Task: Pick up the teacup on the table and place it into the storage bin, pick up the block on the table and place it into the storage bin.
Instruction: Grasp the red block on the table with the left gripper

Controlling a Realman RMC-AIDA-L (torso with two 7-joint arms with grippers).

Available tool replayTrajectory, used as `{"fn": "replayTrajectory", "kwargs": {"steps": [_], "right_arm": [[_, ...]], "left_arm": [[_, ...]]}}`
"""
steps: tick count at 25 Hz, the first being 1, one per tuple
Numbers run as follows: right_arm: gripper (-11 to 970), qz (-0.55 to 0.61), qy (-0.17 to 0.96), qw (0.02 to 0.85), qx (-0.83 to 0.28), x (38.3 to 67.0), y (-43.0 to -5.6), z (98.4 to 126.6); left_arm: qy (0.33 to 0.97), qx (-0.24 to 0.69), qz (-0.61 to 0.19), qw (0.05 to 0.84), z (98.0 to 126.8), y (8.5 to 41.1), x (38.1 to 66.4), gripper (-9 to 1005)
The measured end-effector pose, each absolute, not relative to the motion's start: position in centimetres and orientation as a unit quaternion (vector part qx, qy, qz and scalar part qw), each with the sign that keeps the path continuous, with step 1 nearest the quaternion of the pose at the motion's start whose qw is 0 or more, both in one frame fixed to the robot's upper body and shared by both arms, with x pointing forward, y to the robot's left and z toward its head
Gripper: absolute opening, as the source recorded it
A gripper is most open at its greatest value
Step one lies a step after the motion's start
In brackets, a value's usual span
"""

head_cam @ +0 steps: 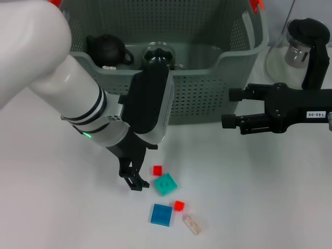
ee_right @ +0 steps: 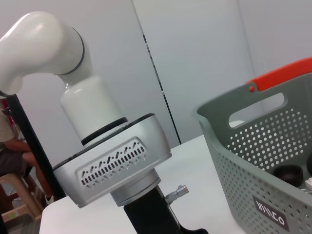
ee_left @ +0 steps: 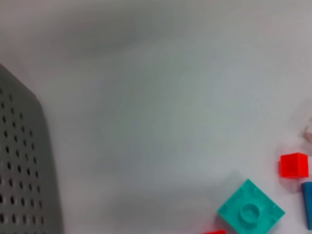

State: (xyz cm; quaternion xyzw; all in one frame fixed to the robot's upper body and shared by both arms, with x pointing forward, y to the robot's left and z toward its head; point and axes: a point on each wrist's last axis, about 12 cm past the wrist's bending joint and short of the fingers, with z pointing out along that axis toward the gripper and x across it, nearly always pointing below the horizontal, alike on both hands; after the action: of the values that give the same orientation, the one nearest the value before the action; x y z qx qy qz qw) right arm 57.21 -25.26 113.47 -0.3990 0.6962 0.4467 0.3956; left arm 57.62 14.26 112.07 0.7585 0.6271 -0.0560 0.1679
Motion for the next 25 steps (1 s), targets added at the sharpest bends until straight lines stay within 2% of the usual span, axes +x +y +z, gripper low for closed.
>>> {"fn": "replayTrajectory", "kwargs": {"steps": [25], "right_arm": [[942,0.445,0.696,0.401,-0.396,57.2,-25.7,113.5]], "left_arm": [[0.605,0.776,-0.065,0.164,111.7,11.3,57.2,929]]}}
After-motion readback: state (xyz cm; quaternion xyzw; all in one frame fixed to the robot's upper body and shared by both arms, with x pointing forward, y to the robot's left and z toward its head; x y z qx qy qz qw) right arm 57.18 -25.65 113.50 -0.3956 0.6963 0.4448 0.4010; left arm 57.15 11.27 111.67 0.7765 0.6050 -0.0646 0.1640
